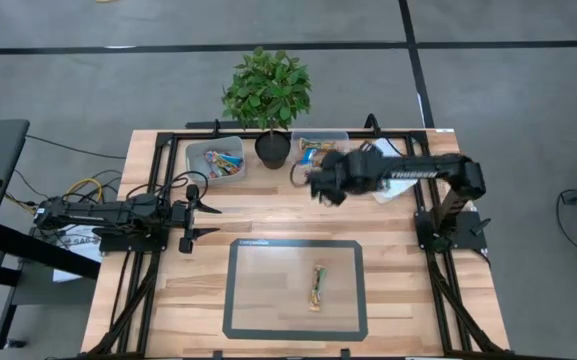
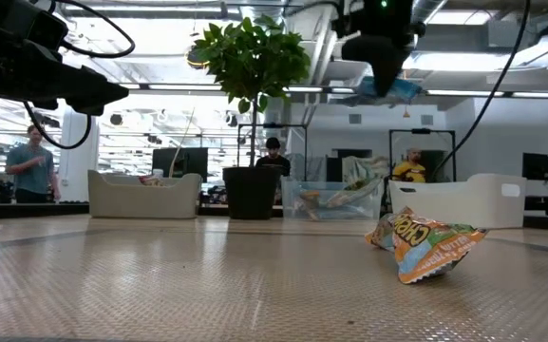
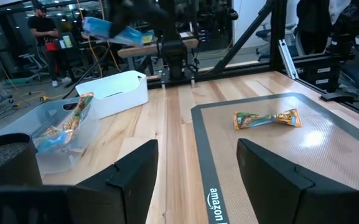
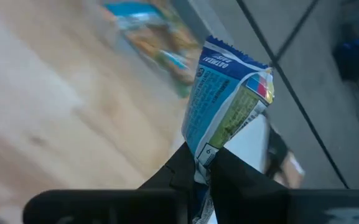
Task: Pick and place Granola Bars by type
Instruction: Put the blue granola bar into the white bin
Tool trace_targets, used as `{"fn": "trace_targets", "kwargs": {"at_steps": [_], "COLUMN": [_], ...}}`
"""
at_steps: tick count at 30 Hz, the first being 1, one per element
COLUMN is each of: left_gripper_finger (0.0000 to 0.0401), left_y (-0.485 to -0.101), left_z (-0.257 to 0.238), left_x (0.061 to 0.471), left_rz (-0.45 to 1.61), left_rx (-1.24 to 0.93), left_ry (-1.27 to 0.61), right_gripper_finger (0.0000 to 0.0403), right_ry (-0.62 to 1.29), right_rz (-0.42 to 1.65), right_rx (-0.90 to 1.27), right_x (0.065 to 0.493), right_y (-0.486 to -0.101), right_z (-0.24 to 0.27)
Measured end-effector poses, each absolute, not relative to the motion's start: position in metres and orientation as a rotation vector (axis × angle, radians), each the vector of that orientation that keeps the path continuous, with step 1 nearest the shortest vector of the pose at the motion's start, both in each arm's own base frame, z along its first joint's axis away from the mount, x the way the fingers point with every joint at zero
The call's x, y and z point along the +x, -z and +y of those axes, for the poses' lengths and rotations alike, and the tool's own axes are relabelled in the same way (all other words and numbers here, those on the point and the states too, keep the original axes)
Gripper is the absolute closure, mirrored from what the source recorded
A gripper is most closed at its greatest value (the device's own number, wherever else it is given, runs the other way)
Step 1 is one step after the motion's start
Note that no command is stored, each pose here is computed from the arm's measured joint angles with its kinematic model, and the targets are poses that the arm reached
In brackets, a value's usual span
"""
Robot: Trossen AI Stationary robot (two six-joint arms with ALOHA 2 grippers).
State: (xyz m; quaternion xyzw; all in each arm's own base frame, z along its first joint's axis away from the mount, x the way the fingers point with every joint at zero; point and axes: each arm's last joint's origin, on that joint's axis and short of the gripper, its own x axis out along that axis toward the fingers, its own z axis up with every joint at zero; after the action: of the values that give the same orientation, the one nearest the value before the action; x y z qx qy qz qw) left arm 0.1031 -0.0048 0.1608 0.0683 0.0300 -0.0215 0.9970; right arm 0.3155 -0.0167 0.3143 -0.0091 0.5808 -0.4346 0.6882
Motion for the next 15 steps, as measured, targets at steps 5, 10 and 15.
{"fn": "trace_targets", "kwargs": {"at_steps": [5, 10, 15], "left_gripper_finger": [0.0189, 0.0189, 0.0189], "left_y": [-0.161, -0.161, -0.161], "left_z": [-0.005, -0.005, -0.005], "left_x": [0.103, 0.103, 0.103], "left_rz": [0.059, 0.06, 0.06], "left_rx": [0.137, 0.137, 0.137], "left_ry": [0.043, 0.043, 0.043], "right_gripper_finger": [0.0376, 0.0375, 0.0374], "right_ry": [1.059, 1.129, 1.079], "right_rz": [1.399, 1.461, 1.448], "right_rx": [0.002, 0.046, 0.136], "right_x": [0.289, 0.259, 0.236], "right_y": [-0.302, -0.274, -0.24], "right_z": [-0.056, -0.081, -0.091]}}
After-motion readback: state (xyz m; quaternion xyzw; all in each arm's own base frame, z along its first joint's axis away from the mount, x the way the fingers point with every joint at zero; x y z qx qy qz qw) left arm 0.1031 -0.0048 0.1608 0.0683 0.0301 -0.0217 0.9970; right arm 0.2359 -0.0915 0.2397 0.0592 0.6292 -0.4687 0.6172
